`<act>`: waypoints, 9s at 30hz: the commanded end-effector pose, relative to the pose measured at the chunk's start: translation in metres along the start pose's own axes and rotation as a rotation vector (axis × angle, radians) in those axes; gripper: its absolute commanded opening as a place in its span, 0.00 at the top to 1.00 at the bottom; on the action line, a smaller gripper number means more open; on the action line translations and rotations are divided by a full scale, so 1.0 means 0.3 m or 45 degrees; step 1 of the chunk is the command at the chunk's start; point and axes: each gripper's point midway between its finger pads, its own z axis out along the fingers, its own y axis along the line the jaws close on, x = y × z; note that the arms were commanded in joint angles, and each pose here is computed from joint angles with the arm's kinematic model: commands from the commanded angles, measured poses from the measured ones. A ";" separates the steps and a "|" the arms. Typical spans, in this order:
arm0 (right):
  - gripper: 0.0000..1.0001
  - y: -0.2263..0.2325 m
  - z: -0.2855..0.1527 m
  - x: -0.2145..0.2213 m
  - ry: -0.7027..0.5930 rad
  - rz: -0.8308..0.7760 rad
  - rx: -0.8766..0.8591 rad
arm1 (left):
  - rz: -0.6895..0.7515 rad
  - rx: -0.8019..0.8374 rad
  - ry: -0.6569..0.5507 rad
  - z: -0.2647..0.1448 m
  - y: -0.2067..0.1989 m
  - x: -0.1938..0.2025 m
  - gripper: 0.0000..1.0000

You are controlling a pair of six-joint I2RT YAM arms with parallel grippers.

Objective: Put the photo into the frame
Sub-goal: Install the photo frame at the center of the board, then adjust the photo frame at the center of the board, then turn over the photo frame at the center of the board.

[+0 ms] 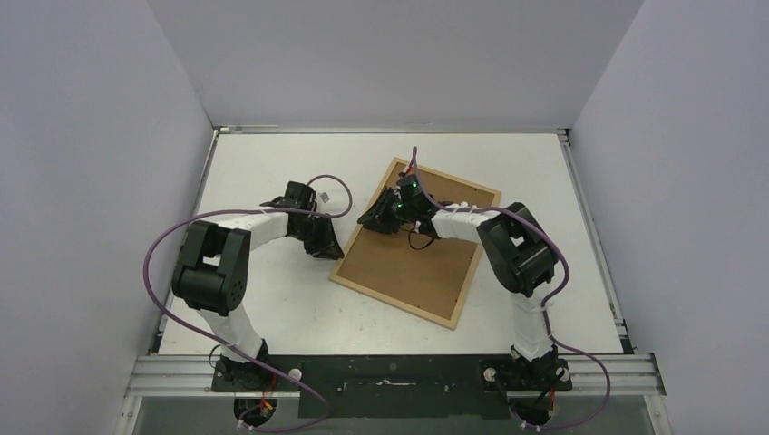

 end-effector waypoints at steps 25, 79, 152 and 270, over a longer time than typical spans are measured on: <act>0.81 -0.071 0.074 0.235 0.182 0.107 0.006 | -0.119 -0.146 0.107 0.070 0.111 0.142 0.86; 0.56 -0.036 -0.242 -0.031 -0.288 -0.322 0.342 | -0.050 -0.117 0.045 0.021 0.054 0.068 0.78; 0.44 -0.006 -0.012 0.053 -0.132 -0.598 0.921 | -0.227 -0.053 -0.571 -0.347 0.038 0.021 0.38; 0.12 0.212 -1.138 -0.364 -0.637 0.046 0.186 | 1.297 -0.443 -1.035 -0.783 -0.824 -0.070 1.00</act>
